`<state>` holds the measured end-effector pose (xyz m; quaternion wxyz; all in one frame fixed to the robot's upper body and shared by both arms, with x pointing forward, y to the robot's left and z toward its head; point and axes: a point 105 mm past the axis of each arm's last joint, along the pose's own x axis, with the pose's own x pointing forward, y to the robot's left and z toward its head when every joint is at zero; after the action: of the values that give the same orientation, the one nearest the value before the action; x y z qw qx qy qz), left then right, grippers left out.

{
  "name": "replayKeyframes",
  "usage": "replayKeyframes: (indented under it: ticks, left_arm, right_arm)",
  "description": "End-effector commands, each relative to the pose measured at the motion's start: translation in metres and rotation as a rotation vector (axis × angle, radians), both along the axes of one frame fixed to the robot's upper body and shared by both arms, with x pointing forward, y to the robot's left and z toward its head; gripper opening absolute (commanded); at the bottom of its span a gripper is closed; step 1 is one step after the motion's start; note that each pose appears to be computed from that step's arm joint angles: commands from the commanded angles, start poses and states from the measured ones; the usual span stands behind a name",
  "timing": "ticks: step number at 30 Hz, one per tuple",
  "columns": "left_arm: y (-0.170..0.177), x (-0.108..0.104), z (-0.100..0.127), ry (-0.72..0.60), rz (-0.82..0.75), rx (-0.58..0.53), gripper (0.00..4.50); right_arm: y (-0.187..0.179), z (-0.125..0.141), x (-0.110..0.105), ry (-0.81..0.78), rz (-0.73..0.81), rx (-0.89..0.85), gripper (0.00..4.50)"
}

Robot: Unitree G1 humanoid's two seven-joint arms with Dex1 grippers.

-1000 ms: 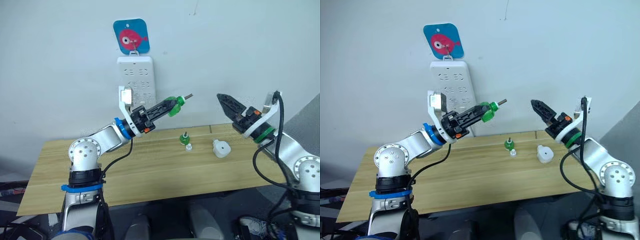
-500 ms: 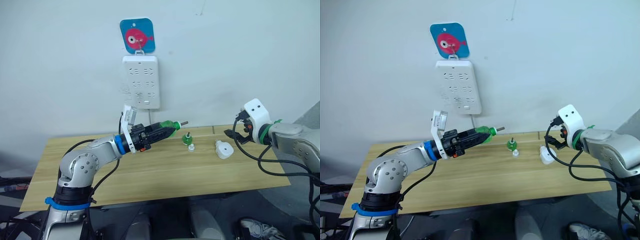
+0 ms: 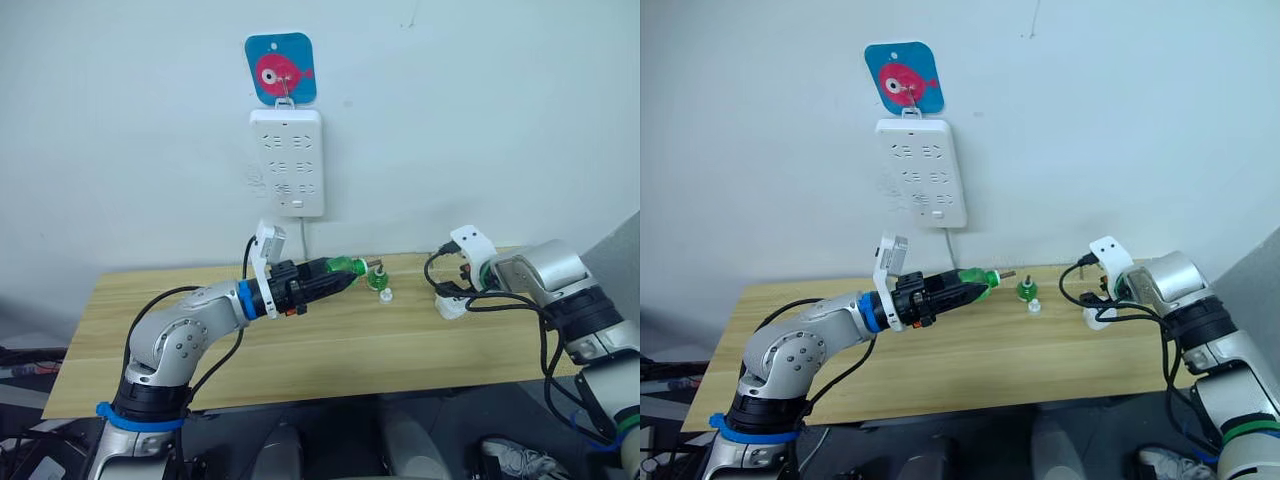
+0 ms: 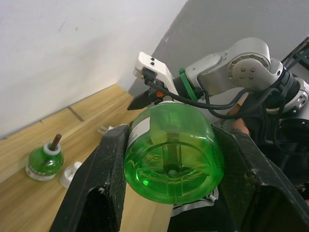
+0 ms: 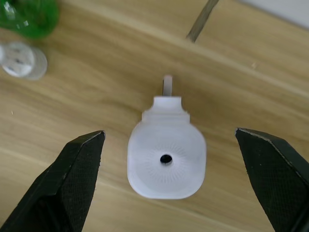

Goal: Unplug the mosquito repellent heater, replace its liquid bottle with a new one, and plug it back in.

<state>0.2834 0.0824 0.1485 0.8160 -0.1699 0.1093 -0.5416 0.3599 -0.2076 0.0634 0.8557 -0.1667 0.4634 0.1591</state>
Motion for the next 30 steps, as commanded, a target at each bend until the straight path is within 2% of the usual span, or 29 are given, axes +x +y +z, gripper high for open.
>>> replayKeyframes:
  ticks: [1,10,22,25,27,28,30]
  left_arm:
    - [-0.002,-0.006,0.014,-0.070,-0.013,-0.018,2.27]
    - [-0.003,-0.008,0.012,-0.070,-0.012,-0.016,2.27]
    - [-0.004,-0.011,0.011,-0.070,-0.010,-0.018,2.27]
    - [-0.006,-0.010,0.011,-0.072,-0.011,-0.020,2.27]
    - [-0.006,-0.010,0.011,-0.073,-0.013,-0.019,2.27]
    - [-0.006,-0.010,0.011,-0.074,-0.014,-0.018,2.27]
    - [-0.006,-0.010,0.011,-0.076,-0.016,-0.015,2.27]
  right_arm:
    - [0.005,0.002,0.003,-0.006,0.042,-0.015,4.50]
    - [0.002,-0.015,0.008,0.017,0.095,-0.068,4.50]
    - [-0.003,-0.024,0.007,0.057,0.108,-0.085,4.50]
    - [-0.004,-0.025,0.007,0.059,0.112,-0.089,3.97]
    - [-0.005,-0.026,0.006,0.064,0.106,-0.090,3.25]
    - [-0.005,-0.027,0.006,0.065,0.105,-0.091,3.03]
    - [-0.005,-0.028,0.004,0.068,0.104,-0.091,3.03]
